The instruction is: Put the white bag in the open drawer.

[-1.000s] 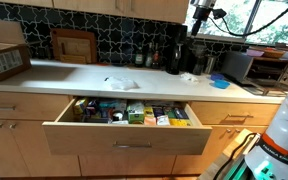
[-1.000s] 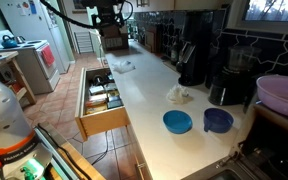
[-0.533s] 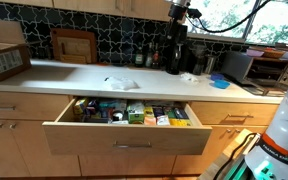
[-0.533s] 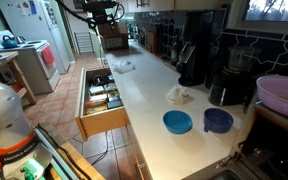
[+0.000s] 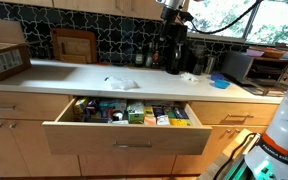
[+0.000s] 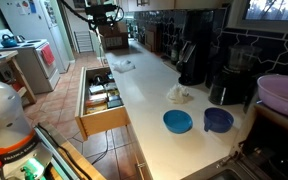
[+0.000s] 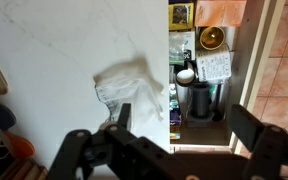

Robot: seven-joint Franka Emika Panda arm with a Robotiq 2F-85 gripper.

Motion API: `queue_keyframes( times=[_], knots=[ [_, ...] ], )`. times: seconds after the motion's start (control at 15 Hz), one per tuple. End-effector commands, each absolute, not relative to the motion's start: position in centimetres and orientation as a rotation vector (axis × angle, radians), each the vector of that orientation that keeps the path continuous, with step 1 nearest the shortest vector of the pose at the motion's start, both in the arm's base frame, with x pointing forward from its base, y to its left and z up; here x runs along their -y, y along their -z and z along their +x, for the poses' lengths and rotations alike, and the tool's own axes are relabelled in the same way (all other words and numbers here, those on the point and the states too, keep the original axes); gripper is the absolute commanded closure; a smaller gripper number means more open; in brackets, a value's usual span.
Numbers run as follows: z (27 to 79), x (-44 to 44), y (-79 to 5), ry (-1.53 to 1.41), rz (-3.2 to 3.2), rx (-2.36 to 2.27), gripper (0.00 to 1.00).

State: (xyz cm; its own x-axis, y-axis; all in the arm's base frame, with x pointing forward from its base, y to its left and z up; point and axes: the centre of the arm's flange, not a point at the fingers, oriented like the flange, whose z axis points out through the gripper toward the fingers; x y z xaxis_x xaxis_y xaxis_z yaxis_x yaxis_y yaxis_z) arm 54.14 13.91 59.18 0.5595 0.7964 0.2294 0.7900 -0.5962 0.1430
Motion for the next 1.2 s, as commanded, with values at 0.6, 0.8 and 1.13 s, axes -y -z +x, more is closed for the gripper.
queue_keyframes(
  times=[0.6,0.8,1.13],
  knots=[
    [60.0,-18.9,-46.1,-0.517,2.91,-1.363,0.0],
    [61.4,-19.3,-42.2,-0.523,2.934,-1.275,0.0],
    [64.2,-19.3,-38.5,-0.611,2.946,-1.114,0.0]
  ],
)
